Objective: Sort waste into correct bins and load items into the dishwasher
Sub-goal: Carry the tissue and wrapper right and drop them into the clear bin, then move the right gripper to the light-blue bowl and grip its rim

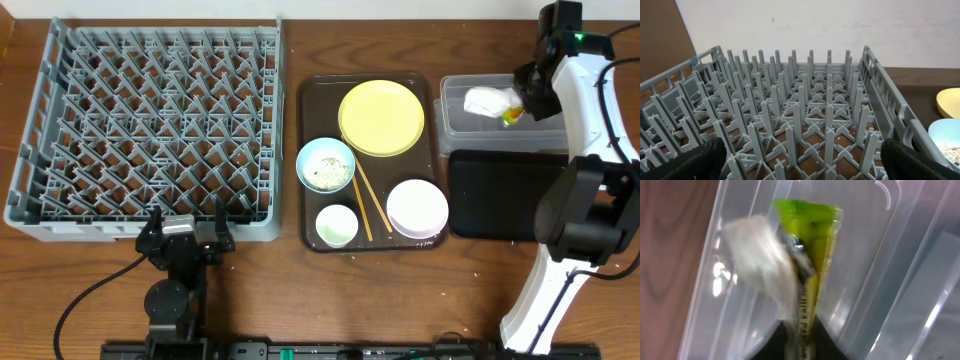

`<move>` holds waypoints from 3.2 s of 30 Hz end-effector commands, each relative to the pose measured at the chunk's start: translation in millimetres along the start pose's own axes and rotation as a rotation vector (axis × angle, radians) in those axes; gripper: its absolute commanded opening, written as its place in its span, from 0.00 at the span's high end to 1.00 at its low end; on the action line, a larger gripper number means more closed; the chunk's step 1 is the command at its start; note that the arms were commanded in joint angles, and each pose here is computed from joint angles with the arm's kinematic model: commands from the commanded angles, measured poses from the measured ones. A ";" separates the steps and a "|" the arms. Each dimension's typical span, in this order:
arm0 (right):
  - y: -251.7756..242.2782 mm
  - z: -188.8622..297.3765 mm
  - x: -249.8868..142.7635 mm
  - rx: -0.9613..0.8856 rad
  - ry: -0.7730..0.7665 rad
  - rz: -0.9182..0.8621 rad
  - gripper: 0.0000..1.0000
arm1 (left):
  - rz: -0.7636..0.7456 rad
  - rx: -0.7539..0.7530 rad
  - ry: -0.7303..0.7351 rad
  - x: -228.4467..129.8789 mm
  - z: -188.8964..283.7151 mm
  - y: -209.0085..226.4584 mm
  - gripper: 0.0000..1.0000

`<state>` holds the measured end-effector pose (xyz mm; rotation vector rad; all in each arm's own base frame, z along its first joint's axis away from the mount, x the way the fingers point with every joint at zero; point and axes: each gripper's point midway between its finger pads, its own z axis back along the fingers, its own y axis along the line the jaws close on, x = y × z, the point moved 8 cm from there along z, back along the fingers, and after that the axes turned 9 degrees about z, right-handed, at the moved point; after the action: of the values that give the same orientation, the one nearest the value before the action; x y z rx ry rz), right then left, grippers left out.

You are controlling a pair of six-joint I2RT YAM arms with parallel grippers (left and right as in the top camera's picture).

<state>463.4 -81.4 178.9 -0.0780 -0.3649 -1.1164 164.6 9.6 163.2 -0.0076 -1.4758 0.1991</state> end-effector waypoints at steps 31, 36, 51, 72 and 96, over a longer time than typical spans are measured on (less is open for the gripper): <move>29.2 185.1 -185.2 0.524 0.157 1.305 0.17 | -0.017 0.017 0.052 -13.5 -1.2 3.0 0.01; 43.8 170.4 -207.3 0.519 0.191 1.301 0.19 | -0.017 0.017 0.052 -13.5 -1.2 3.0 0.01; 78.8 126.0 -282.6 0.537 0.233 1.453 0.18 | -0.017 0.017 0.052 -13.5 -1.2 3.0 0.01; 101.2 103.2 -354.7 0.466 0.142 1.240 0.28 | -0.017 0.017 0.052 -13.5 -1.2 3.0 0.01; 94.6 51.0 -410.9 0.359 0.190 1.246 0.40 | -0.017 0.017 0.052 -13.5 -1.2 3.1 0.01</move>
<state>377.9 325.3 116.7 0.1305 -0.2787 0.1909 164.6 9.6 163.2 -0.0076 -1.4758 0.1991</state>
